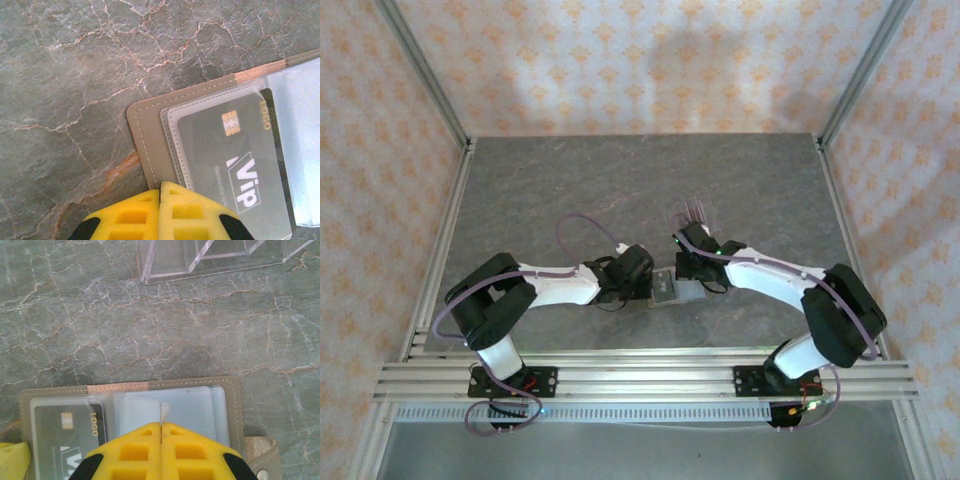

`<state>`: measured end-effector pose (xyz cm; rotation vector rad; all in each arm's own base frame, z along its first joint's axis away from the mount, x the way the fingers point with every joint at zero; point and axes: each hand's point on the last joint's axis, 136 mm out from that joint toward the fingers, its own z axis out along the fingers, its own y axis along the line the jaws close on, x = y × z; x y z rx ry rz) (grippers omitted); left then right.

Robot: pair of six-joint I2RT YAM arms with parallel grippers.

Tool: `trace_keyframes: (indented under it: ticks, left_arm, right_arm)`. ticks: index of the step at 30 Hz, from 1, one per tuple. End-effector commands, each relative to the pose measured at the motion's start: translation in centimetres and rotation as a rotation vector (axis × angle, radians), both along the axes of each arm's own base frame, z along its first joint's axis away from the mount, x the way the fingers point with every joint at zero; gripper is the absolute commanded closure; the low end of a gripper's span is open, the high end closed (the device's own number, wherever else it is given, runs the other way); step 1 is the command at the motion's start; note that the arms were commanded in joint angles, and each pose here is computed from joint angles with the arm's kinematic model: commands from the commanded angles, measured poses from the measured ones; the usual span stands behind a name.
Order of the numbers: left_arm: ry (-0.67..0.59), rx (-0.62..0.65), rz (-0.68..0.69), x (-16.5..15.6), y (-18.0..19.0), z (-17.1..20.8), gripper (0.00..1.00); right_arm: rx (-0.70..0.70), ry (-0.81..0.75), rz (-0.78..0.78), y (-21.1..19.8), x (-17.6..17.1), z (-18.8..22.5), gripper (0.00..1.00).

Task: Put the credit cards into the card holder
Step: Flip over the card slot in the card holder.

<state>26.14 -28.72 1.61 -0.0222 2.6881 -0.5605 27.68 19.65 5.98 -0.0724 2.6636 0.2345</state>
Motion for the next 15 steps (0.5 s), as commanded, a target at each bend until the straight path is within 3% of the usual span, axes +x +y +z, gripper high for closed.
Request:
trace_keyframes:
  ticks: [1,11,15]
  left_arm:
    - [0.11,0.122,-0.029,-2.8,2.0,-4.7,0.99]
    - [0.11,0.122,-0.036,-2.7,1.7,-5.0,0.99]
    - [0.109,0.121,-0.039,-2.7,1.6,-4.9,0.99]
  right_arm:
    - [-0.025,0.011,0.006,-0.5,-0.7,0.5,1.0]
    - [0.238,0.083,0.047,4.7,-0.9,1.1,1.0]
    - [0.352,0.131,0.045,6.8,-1.1,0.8,0.85]
